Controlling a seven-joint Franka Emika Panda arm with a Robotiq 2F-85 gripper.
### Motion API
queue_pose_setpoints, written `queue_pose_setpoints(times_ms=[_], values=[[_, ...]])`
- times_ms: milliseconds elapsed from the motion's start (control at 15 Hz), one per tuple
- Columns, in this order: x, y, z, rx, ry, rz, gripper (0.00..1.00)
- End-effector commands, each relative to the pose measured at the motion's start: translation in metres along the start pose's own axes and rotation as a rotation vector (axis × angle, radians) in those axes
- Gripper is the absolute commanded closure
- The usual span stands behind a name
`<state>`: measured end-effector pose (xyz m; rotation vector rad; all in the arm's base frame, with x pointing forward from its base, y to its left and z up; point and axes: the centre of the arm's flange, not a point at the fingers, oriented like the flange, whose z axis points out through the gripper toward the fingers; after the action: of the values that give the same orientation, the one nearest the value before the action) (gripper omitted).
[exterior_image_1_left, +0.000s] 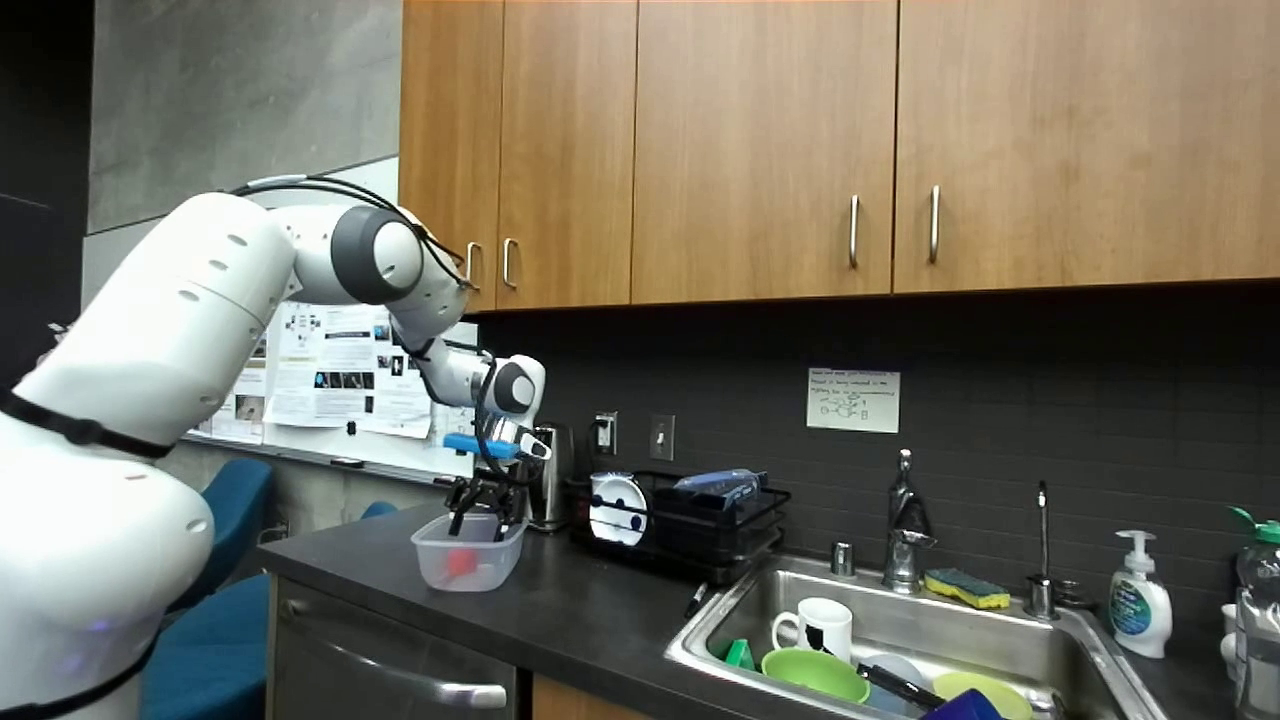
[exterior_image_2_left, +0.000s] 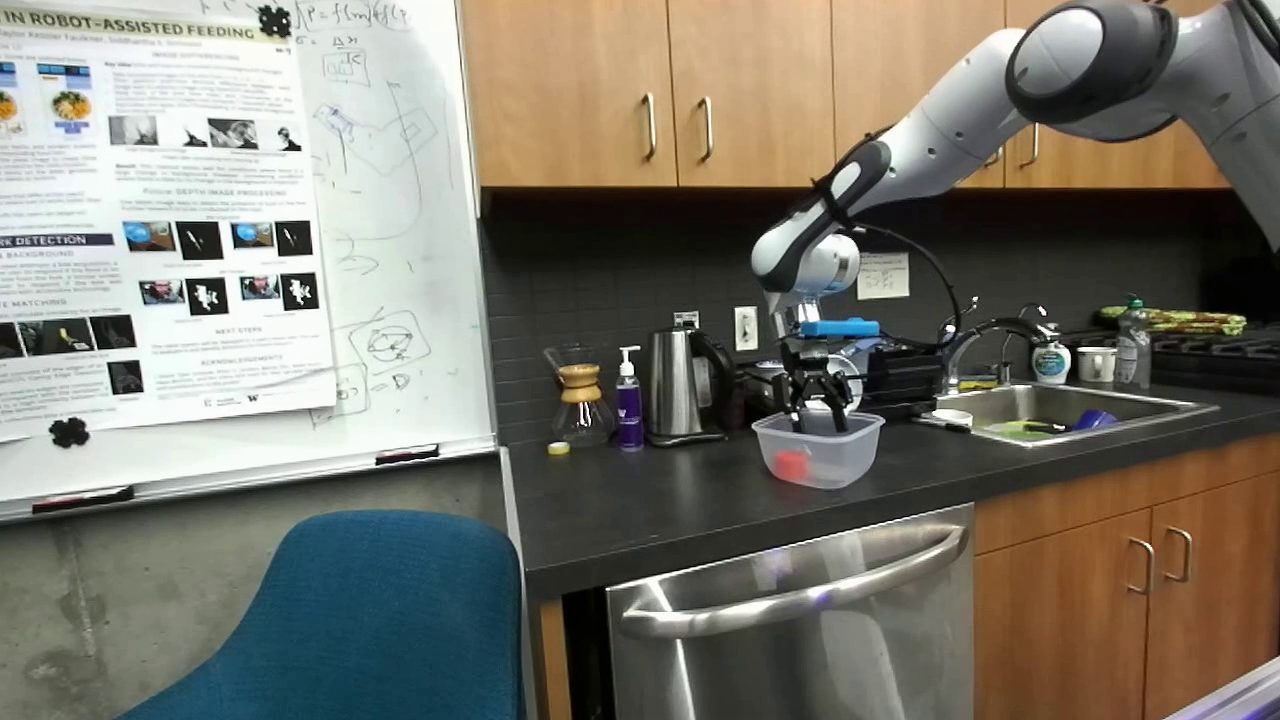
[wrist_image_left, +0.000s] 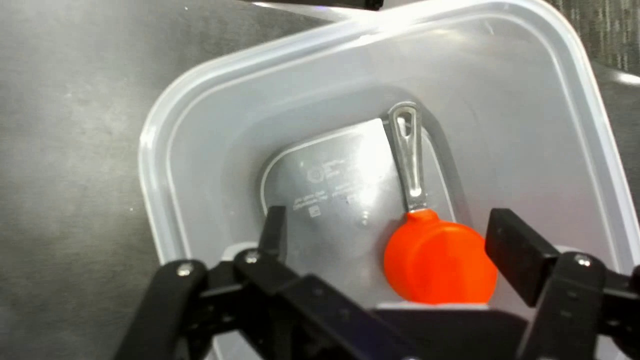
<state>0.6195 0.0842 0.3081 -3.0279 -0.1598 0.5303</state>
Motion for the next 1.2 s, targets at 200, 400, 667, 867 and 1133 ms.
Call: queue_pose_setpoints(times_ms=[200,400,667,867,1133], values=[[-0.005,-0.008,-0.011,0.094,0.009,0.011,0.0],[-0.001,-0.02,-0.011,0.097,0.007,-0.007,0.0],[0.006,-0.038,-0.009,0.106,0.016,-0.028,0.0],[0.011,-0.046,-0.007,0.112,0.033,-0.034,0.0],[0.031,-0.044,0.006,0.083,0.024,-0.041,0.0]])
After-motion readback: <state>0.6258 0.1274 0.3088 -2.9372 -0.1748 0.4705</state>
